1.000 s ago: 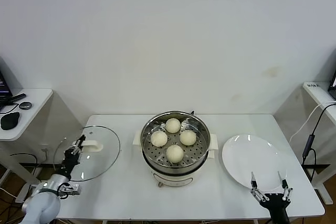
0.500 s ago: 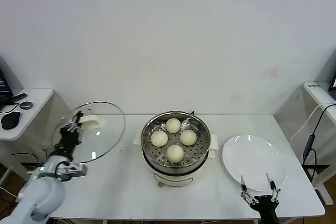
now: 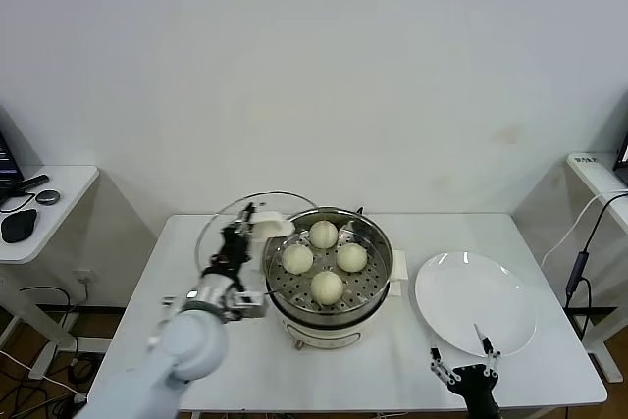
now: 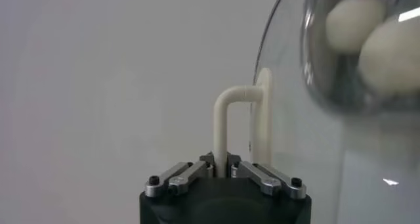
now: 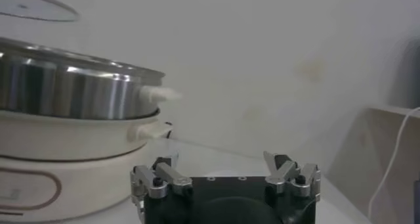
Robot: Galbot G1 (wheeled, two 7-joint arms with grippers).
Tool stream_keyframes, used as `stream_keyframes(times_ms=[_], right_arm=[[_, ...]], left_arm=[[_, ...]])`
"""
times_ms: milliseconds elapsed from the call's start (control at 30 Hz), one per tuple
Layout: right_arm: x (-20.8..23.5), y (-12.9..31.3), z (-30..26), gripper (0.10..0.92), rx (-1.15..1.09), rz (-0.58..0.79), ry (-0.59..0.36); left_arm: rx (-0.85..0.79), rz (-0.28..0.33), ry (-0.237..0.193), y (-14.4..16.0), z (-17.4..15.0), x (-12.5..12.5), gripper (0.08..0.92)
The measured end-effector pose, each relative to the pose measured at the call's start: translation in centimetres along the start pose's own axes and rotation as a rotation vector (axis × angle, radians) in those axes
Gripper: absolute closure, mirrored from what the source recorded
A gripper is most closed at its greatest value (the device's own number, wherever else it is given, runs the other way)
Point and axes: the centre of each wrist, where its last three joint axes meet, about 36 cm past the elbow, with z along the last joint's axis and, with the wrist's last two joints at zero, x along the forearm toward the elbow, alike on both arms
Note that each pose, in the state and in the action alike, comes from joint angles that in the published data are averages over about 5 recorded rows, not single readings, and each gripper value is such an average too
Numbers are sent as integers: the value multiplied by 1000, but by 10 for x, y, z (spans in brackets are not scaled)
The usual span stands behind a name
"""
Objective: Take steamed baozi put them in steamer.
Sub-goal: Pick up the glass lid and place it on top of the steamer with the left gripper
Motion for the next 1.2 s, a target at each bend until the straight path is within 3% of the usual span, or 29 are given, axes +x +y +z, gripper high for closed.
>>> stream_keyframes(times_ms=[167,400,833,1200], right_arm=[[-3,4,-1,200,2,-12,-3],[-3,6,2,200,12,-20,4],[-3,9,5,200,19,-30,10],[-2,9,6,200,26,-32,9]], left_arm=[[-43,9,-38,-8,-39,-11,827],[-88,7,-54,-19,-71,-18,827],[-103,13,-58,-33,-104,-20,827],[-101,32,-45,-47,-113,-23,827]])
